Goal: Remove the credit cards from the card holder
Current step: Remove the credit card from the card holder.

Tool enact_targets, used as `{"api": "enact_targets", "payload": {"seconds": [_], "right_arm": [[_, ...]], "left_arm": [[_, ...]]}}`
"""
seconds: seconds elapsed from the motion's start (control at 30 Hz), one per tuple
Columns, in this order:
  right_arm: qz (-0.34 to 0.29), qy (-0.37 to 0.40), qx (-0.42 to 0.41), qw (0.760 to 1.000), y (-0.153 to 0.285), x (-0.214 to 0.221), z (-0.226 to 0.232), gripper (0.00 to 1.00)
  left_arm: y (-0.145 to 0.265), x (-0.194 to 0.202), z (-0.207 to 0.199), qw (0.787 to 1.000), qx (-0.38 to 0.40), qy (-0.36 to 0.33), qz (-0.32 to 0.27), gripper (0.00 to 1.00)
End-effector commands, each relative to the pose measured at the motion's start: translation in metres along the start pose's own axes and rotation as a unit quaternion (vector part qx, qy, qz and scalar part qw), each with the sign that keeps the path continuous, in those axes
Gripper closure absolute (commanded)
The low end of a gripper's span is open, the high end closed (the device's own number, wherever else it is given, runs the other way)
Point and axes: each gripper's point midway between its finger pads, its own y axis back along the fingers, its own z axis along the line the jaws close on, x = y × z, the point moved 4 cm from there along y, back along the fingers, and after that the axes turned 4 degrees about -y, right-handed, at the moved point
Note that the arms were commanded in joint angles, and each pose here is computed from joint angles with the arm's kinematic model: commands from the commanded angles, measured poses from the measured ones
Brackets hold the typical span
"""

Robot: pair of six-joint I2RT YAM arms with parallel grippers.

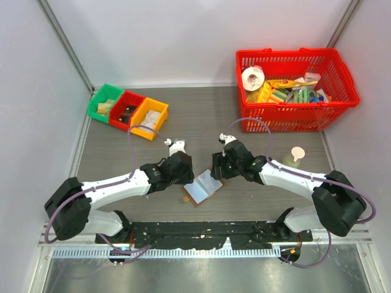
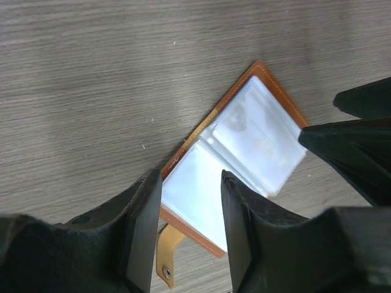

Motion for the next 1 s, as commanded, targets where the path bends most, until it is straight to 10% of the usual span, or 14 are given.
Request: {"api": "enact_targets", "payload": {"seconds": [0.0, 0.97], "right_arm": [[-0.029, -0.012, -0.037, 0.999, -0.004, -0.02, 0.017, 0.38], [0.054, -0.001, -0.053, 0.997, -0.03, 0.011, 0.021, 0.6]], "left_arm": [[-0.013, 0.006, -0.004, 1.0, 0.003, -0.012, 0.005, 0.54], [-0.024, 0.043, 0.021, 0.995, -0.054, -0.021, 0.078, 0.76]]}}
